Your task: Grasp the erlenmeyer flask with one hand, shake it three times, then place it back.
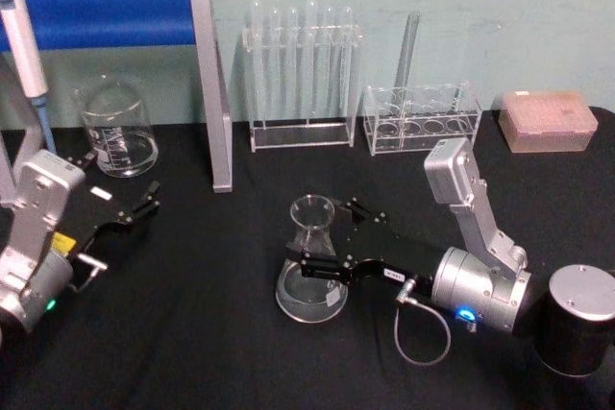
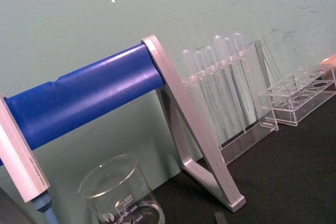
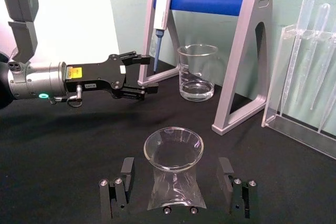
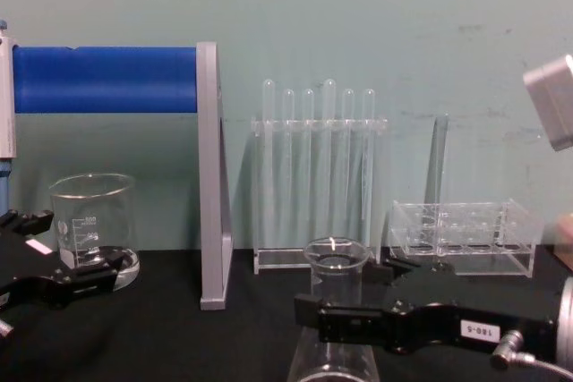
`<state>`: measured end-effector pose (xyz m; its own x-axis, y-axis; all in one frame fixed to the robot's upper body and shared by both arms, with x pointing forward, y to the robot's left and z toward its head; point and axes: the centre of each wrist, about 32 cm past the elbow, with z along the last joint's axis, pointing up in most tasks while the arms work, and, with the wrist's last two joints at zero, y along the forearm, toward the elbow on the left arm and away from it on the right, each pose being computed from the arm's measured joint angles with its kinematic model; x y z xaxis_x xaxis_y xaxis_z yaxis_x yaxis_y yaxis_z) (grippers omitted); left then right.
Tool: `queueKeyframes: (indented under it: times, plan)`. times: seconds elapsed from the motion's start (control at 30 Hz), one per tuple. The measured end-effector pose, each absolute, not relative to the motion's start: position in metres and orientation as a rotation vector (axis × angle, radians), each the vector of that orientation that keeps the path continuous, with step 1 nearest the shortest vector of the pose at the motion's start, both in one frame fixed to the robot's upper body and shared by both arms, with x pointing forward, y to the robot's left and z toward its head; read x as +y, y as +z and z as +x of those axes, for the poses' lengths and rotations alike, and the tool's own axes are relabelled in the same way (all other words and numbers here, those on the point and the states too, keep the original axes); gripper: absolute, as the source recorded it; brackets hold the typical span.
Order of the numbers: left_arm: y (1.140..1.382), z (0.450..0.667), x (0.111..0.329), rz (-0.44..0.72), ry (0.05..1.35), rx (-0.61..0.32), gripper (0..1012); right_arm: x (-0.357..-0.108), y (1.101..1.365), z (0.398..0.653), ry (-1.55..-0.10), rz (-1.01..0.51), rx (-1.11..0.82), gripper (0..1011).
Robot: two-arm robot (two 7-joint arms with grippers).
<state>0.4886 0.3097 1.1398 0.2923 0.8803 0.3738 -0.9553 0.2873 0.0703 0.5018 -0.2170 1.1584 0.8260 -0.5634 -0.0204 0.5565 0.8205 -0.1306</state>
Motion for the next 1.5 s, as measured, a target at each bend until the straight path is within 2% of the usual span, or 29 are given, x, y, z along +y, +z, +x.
queueKeyframes:
  times: [0.9,1.5]
  plan:
    - [1.140,0.489,0.310,0.304,1.248,-0.285,1001,-0.221,1.159,0.497,-0.609,-0.157,0.072,1003]
    - [1.140,0.489,0.310,0.304,1.248,-0.285,1001,-0.247,1.161,0.473,-0.625,-0.171,0.056,1003]
